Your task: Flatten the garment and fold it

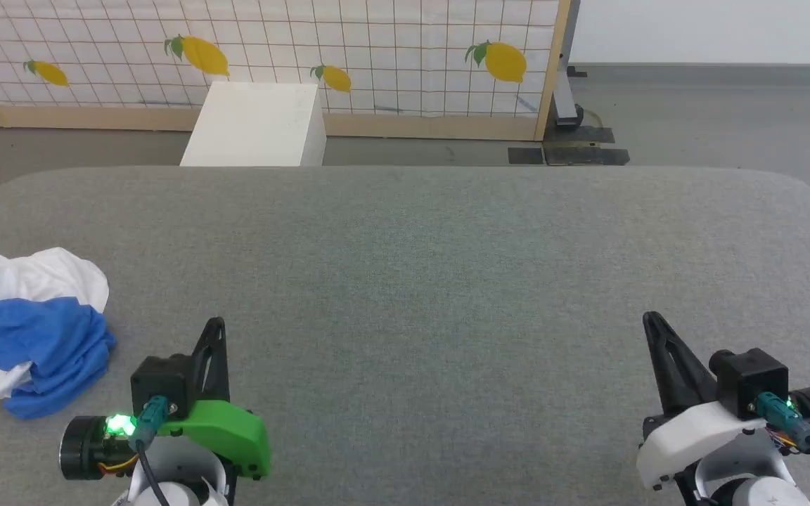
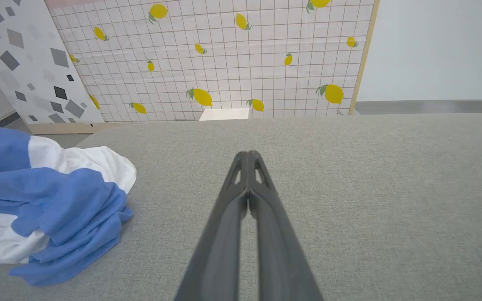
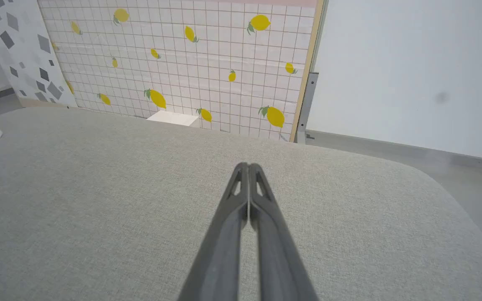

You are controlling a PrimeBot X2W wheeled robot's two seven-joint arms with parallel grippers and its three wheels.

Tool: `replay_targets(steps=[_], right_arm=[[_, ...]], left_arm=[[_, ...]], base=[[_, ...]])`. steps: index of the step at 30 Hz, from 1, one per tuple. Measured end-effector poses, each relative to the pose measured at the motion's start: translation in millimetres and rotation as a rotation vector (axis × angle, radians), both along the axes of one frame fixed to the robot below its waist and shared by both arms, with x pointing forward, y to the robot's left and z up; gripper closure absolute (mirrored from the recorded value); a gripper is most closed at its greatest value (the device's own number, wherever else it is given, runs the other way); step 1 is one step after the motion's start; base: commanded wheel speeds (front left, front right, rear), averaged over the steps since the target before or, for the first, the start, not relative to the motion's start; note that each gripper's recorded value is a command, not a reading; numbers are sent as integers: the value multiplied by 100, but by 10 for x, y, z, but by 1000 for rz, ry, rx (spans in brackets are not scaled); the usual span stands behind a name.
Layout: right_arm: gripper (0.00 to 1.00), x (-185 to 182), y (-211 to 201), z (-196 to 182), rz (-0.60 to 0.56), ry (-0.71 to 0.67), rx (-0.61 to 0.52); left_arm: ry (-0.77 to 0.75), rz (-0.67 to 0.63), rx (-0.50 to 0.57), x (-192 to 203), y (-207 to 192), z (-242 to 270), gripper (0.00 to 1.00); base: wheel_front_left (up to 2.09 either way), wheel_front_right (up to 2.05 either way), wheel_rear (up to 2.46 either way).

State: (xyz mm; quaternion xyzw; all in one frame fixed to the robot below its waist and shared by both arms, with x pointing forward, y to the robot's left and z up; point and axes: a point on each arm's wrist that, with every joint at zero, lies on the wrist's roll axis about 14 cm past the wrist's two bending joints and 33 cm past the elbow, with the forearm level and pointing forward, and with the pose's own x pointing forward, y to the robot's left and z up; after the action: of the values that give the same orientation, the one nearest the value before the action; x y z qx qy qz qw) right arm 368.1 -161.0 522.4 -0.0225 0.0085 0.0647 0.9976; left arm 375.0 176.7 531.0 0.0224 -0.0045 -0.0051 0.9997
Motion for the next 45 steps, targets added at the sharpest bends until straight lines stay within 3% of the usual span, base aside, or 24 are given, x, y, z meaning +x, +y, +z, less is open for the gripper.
replay_targets(steps=[20,21,45], right_arm=[[100,0,1,0,0,0,0],[0,0,0,-1,0,0,0],[0,86,163,0,49,-12,19]], left_arm=[[0,0,0,0,0,0,100],[0,-1,0,0,-2,0,0],[1,50,-16,-96,145,-66,0]], base=[[0,0,0],[0,0,0],[0,0,0]])
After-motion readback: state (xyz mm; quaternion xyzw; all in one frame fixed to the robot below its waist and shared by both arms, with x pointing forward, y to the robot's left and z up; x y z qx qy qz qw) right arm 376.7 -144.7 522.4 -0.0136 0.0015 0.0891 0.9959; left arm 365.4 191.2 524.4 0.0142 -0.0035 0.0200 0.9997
